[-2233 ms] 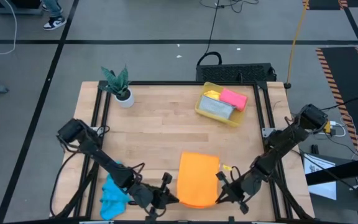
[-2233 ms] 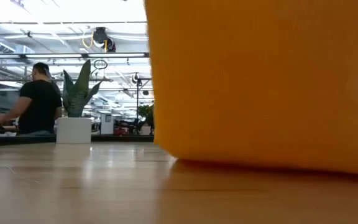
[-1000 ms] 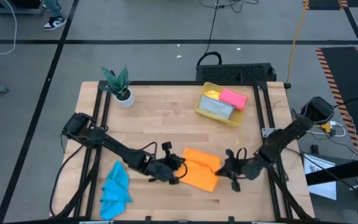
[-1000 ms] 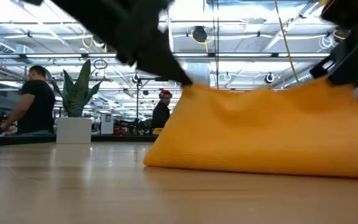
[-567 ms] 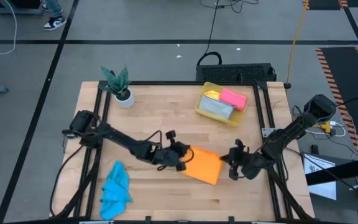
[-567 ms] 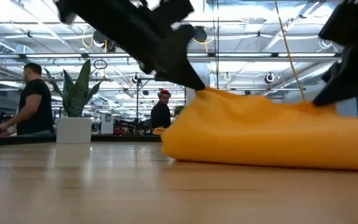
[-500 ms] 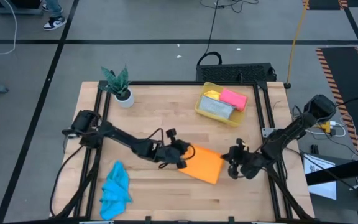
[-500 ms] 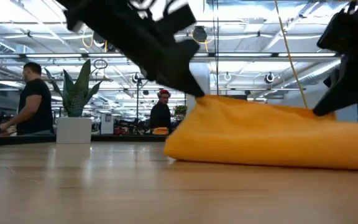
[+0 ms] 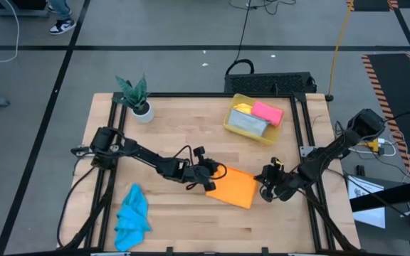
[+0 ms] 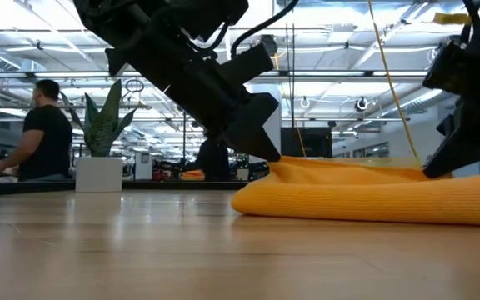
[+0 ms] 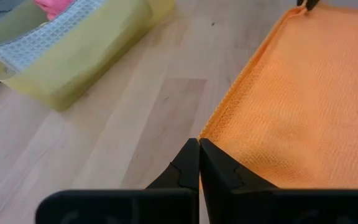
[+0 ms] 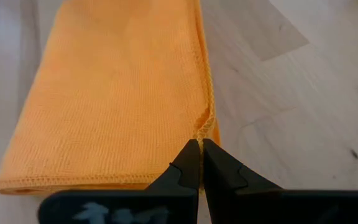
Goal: Fold microfiber towels
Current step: Fold the orange kitchen towel
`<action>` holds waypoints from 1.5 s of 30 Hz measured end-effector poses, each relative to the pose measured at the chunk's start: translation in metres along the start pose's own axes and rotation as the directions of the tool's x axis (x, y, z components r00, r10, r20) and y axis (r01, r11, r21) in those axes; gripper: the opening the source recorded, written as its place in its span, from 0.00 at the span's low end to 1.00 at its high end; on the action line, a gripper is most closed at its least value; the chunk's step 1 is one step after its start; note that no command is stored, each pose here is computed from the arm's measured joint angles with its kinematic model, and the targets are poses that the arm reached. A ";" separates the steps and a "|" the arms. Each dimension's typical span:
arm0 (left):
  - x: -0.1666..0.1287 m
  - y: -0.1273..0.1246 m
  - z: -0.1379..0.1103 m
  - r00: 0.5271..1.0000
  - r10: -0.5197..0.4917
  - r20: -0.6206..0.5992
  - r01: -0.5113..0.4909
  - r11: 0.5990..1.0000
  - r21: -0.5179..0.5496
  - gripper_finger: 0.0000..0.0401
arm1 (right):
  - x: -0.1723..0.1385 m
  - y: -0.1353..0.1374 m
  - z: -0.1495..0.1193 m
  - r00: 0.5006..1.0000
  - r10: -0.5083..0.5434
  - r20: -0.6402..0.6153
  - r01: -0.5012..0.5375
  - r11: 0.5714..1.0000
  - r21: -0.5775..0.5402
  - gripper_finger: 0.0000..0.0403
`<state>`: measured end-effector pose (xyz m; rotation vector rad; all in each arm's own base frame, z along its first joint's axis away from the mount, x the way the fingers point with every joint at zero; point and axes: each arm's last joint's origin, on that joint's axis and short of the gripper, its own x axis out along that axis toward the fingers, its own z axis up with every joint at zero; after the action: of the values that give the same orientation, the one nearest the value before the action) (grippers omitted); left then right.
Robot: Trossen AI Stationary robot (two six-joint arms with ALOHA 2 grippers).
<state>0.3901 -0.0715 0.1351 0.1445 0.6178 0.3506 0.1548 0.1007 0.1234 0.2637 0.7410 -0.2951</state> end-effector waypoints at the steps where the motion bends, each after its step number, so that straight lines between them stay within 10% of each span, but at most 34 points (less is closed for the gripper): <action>1: 0.000 0.000 0.000 1.000 -0.001 -0.002 0.001 1.000 0.001 0.02 | 0.001 -0.002 -0.003 1.000 0.007 0.007 -0.007 1.000 0.007 0.00; 21: 0.000 -0.001 -0.009 0.991 -0.091 -0.100 0.083 0.993 -0.079 0.03 | 0.016 -0.028 -0.015 0.987 0.112 0.112 -0.113 0.994 0.007 0.08; 35: -0.037 0.026 0.010 0.985 0.044 -0.165 -0.068 0.987 -0.144 0.30 | -0.002 -0.032 -0.003 0.973 0.158 0.170 -0.157 0.987 -0.015 0.32; 45: -0.022 -0.001 0.014 0.947 -0.319 -0.036 0.315 0.945 -0.093 0.30 | -0.009 -0.020 0.010 0.911 0.337 0.236 -0.329 0.942 -0.072 0.22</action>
<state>0.3820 -0.0806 0.1586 -0.0481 0.6635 0.0687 0.1475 0.0799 0.1341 0.3130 0.4437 0.0105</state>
